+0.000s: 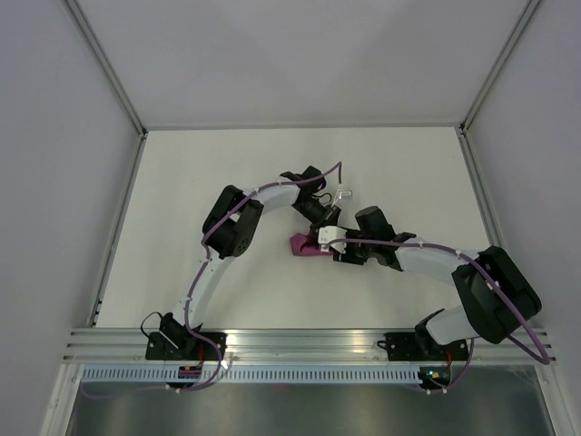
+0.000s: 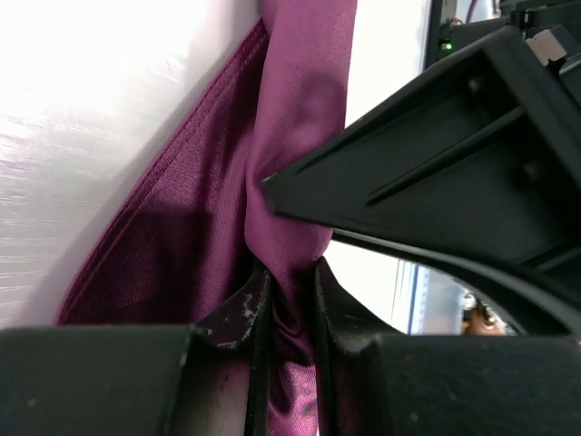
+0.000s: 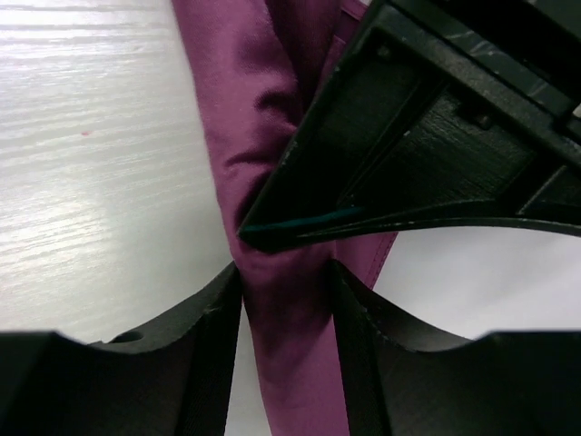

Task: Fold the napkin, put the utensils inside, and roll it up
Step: Roll the napkin at the center of the board.

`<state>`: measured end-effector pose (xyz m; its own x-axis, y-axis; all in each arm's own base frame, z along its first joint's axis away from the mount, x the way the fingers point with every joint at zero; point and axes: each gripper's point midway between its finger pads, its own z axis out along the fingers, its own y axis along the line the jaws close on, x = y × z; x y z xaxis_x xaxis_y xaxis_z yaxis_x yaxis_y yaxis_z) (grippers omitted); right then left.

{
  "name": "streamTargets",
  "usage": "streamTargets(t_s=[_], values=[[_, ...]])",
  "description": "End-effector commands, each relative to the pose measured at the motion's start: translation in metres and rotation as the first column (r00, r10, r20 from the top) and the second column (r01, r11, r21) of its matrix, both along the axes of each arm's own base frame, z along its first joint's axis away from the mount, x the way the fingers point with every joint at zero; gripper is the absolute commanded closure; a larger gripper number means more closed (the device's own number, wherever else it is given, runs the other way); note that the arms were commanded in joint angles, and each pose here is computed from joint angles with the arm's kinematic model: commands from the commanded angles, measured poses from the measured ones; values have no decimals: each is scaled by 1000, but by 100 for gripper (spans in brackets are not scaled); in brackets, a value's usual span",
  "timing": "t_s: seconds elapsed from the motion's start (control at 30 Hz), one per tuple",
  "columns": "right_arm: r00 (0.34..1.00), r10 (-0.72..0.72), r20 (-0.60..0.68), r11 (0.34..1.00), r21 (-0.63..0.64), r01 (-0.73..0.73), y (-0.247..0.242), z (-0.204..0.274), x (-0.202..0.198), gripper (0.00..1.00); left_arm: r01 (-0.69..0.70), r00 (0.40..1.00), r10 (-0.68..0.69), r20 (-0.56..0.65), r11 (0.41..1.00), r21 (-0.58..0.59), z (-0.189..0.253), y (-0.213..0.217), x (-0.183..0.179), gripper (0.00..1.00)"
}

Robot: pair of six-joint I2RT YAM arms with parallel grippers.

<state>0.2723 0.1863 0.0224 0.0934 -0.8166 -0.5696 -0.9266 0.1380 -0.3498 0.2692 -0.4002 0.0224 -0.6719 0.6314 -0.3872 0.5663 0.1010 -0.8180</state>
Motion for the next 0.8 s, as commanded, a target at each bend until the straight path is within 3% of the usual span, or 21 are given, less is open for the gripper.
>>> streamTargets(t_s=[0.0, 0.1, 0.2, 0.23, 0.33, 0.53, 0.77], values=[[999, -5, 53, 1000, -21, 6, 3, -5, 9, 52, -4, 999, 11, -48, 991, 132, -37, 11, -10, 98], [999, 6, 37, 999, -44, -5, 0, -12, 5, 63, -4, 999, 9, -40, 992, 126, -34, 10, -8, 97], [1000, 14, 3, 997, -72, -13, -4, -18, -1, 78, -11, 1000, 13, -18, 994, 113, -23, 9, -4, 84], [1000, 19, -9, 997, -77, -19, -5, -20, -3, 80, -21, 1000, 22, -7, 994, 109, -18, 8, 1, 74], [998, 29, -50, 995, -98, -33, -7, -24, -9, 86, -52, 998, 48, 43, 994, 101, -3, 8, 14, 64], [987, 45, -156, 993, -104, -61, -11, -28, -23, 87, -159, 971, 144, 191, 985, 64, 39, 14, 50, 57], [948, 64, -312, 994, -61, -87, -13, -20, -17, 88, -330, 893, 298, 338, 943, 41, 69, 34, 91, 56]])
